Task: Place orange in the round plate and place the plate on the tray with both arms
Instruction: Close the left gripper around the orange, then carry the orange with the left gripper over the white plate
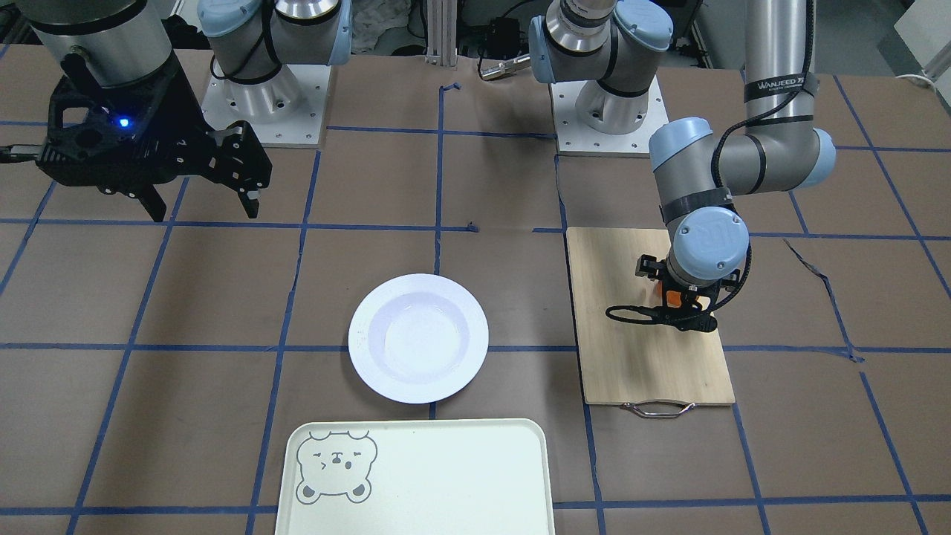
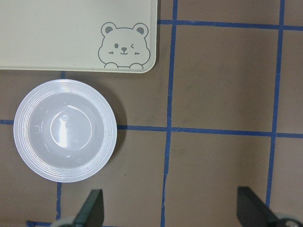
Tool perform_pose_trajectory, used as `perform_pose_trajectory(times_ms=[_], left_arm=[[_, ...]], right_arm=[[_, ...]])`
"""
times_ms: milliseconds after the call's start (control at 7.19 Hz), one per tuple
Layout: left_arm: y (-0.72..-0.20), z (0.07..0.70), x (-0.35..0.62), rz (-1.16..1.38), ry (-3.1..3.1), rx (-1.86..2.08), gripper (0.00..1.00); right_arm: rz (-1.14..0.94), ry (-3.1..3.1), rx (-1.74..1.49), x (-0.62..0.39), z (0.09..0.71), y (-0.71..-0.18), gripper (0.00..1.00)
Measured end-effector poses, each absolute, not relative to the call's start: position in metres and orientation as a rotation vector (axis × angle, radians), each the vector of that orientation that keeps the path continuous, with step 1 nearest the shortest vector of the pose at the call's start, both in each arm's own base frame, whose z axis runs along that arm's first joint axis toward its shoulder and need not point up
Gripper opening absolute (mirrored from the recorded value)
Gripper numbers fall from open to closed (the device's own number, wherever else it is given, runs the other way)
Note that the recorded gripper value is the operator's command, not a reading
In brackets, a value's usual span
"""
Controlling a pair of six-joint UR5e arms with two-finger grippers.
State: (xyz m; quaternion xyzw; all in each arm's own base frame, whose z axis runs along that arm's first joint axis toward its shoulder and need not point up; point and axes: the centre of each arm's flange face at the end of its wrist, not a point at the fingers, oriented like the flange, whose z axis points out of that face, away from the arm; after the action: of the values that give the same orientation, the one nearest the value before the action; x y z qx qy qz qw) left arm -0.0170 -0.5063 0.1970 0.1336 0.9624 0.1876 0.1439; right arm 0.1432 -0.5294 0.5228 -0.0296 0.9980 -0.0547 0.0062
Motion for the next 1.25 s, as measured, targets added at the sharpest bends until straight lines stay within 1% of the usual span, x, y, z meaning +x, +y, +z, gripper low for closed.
perform_pose_trajectory(times_ms=[139,557,835,1113,1252], left_arm=[[-0.507,0.197,-0.017,0.536,2.778,0.384,0.41],[-0.509,0.206,-0.021,0.492,2.786,0.376,0.41],[-0.524,0.231,-0.039,0.372,2.882,0.336,0.41],[-0.535,0.246,-0.074,0.274,2.981,0.232,0.41],[-0.537,0.251,-0.106,0.226,2.999,0.115,0.41]], right_arm=[[-0.170,3.123,-0.092,0.143,0.523,-0.529,1.00],[-0.168,3.123,-0.092,0.143,0.523,-0.529,1.00],[-0.167,3.123,-0.093,0.143,0.523,-0.529,1.00],[-0.167,3.123,-0.094,0.143,0.523,-0.528,1.00],[-0.166,3.123,-0.093,0.143,0.523,-0.529,1.00]])
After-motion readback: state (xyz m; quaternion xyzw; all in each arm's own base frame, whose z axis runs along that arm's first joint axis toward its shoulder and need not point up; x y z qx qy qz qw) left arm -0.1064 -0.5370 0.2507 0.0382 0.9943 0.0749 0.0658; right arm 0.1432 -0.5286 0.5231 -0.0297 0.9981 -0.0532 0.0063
